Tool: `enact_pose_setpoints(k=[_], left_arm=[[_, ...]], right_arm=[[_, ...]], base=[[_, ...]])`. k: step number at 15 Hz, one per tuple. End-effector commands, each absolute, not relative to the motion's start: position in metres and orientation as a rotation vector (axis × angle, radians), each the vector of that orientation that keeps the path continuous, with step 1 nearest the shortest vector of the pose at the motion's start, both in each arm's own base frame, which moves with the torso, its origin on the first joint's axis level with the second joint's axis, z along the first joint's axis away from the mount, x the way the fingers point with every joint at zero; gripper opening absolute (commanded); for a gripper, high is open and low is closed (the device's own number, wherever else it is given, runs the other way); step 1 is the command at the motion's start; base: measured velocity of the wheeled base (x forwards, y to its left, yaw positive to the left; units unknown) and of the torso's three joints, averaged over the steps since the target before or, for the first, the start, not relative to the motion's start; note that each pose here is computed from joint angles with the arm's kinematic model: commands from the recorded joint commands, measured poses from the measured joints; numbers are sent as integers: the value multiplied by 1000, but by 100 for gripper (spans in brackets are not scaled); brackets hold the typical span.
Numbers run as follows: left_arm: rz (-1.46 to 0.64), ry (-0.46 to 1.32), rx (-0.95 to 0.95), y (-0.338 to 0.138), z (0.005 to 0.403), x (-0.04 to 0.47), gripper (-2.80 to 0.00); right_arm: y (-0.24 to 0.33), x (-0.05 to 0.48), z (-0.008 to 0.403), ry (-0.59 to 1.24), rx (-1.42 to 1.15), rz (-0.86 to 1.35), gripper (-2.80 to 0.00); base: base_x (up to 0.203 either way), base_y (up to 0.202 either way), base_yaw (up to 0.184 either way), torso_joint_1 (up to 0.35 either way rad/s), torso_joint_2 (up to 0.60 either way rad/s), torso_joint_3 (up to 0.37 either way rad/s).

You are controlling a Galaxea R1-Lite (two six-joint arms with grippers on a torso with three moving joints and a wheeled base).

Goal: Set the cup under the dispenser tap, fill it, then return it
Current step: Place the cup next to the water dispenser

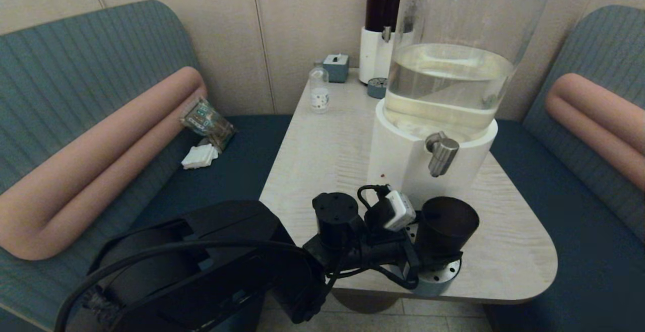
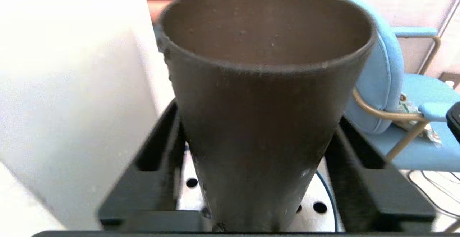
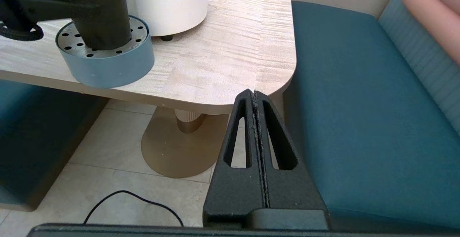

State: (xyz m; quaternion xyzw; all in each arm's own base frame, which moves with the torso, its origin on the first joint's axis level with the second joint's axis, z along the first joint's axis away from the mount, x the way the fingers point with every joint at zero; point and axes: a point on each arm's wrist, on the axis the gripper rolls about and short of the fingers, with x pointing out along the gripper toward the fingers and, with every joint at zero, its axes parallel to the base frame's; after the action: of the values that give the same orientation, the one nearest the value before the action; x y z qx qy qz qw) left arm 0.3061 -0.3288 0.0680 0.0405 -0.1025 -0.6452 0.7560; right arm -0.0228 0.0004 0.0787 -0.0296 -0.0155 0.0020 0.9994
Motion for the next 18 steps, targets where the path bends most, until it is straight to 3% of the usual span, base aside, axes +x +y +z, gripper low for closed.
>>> enact_pose_setpoints(k=[1, 9, 13, 18], left_arm=[[-1408, -239, 87, -329, 70, 306, -280], [-1385, -211, 84, -304, 91, 288, -280], [-1304, -179, 80, -257, 111, 282, -280], [-1088, -170, 89, -178, 122, 311, -280]], right_arm=[[0, -22, 76, -20, -60, 4, -280], [0, -22, 76, -20, -60, 4, -280], [0, -22, 76, -20, -60, 4, -280], [0, -22, 76, -20, -60, 4, -280]], base=[[0, 0, 0, 0, 0, 0], [0, 0, 0, 0, 0, 0], [0, 0, 0, 0, 0, 0], [0, 0, 0, 0, 0, 0]])
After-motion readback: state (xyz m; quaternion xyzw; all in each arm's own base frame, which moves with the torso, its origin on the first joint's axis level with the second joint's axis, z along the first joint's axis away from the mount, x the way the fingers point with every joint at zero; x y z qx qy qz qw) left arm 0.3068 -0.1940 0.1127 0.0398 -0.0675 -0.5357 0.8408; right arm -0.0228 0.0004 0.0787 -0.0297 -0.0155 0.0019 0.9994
